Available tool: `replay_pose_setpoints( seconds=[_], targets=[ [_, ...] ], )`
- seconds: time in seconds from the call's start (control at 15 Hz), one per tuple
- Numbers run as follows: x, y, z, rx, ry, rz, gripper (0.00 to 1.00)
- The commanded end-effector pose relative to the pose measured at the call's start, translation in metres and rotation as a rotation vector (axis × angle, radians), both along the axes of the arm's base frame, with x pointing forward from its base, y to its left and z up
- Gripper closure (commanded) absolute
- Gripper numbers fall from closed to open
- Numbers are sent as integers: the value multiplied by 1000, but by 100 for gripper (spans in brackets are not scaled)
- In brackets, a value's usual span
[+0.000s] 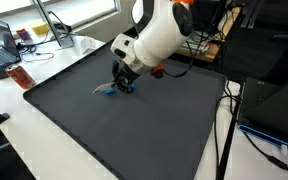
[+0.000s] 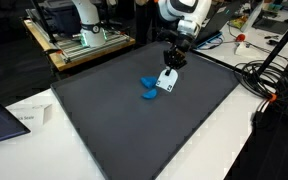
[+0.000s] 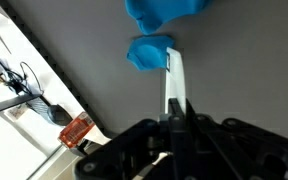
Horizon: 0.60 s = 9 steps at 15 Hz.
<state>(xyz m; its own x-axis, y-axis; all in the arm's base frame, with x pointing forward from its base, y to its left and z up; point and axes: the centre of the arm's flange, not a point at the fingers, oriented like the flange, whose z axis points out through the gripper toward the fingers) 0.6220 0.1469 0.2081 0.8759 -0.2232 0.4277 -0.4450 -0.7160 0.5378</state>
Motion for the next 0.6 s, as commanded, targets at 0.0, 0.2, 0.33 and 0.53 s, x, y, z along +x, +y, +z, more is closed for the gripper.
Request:
replay_pose_setpoints(
  seconds=[0.0,0.2,0.33,0.53],
  targets=[
    [-5,9,5,-30,26,12,99],
    [-9,22,13,-58,58,24,99],
    [-9,29,16,-91,87,26,99],
    [-7,37,16,-169,155,16,99]
  ],
)
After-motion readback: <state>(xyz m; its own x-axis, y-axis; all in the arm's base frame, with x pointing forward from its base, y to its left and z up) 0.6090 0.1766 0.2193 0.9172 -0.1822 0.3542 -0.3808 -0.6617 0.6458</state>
